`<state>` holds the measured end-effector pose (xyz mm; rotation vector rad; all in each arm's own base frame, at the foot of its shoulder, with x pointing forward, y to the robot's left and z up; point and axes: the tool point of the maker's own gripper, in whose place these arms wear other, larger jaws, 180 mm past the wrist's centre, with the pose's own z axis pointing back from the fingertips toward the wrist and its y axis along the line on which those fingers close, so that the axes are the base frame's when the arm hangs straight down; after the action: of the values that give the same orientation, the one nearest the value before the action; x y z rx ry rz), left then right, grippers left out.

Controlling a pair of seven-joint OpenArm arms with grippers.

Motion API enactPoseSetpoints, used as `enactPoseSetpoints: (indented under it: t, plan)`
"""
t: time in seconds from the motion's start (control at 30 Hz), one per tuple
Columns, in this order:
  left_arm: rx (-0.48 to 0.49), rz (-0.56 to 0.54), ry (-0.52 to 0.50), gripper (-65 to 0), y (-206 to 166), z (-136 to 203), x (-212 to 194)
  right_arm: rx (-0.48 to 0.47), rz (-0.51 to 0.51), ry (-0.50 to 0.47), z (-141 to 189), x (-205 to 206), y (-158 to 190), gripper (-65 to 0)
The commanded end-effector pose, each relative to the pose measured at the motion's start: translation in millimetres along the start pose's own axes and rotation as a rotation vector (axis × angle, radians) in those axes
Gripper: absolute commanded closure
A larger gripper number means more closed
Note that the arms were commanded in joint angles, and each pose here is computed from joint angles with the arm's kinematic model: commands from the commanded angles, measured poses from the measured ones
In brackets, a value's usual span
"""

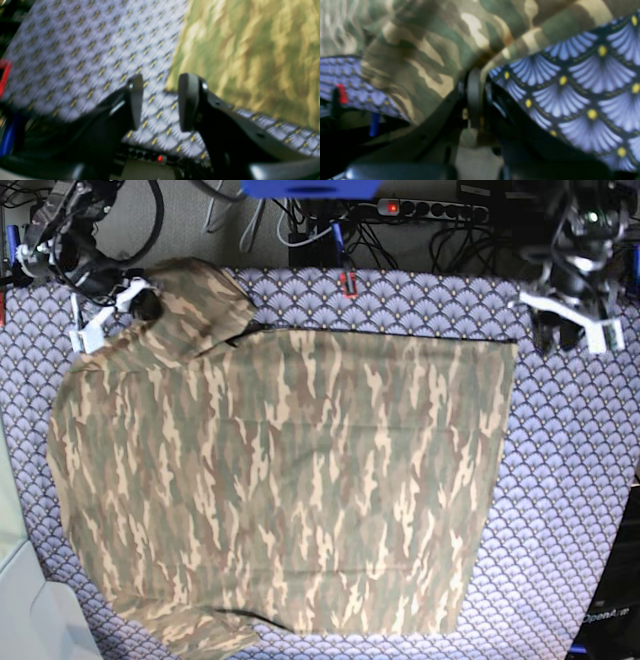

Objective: Fold the T-shirt properly
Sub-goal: 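Close both grippers on the shoulder corners of the shirt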

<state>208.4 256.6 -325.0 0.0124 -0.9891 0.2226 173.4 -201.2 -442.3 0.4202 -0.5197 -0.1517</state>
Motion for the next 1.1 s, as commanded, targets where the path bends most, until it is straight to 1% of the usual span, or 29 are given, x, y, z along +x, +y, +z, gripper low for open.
enactPoseSetpoints:
  t: [0.0, 0.07, 0.13, 0.27, 0.5, 0.7, 0.87, 0.97, 1.07]
  plan:
    - [-0.009, -0.006, -0.022, -23.8, -2.4, -2.2, 11.4, -0.05, -0.004, 0.184, -2.9, -41.2, -11.5, 0.0]
    - [-0.017, 0.004, 0.017, -23.8, -6.2, -12.3, 14.1, -0.029, -0.039, 0.21, -10.8, -50.7, -11.8, 0.0]
    - [-0.024, 0.013, 0.027, -23.8, -9.7, -18.8, 19.7, -0.014, -0.059, 0.233, -16.0, -58.4, -11.7, 0.0]
    - [-0.03, 0.05, 0.05, -23.8, -16.4, -27.1, 19.6, -0.014, -0.067, 0.245, -16.7, -62.4, -14.4, 0.0]
    - [-0.016, 0.111, 0.131, -23.8, -13.3, -36.5, -9.2, -0.018, -0.066, 0.253, -15.7, -64.6, -15.5, 0.0]
    - [0.007, 0.133, 0.191, -23.5, -3.6, -41.9, -32.2, -0.019, -0.068, 0.259, -15.3, -66.9, -15.9, 0.0]
    - [0.011, 0.131, 0.193, -23.7, -2.6, -42.5, -32.9, -0.019, -0.068, 0.262, -15.0, -68.4, -15.7, 0.0]
    - [0.007, 0.133, 0.175, -23.8, -4.0, -46.6, -25.6, -0.021, -0.067, 0.264, -14.5, -68.9, -16.4, 0.0]
    - [0.015, 0.152, 0.19, -24.0, -0.2, -54.8, -30.4, -0.019, -0.064, 0.267, -15.1, -69.2, -15.6, 0.0]
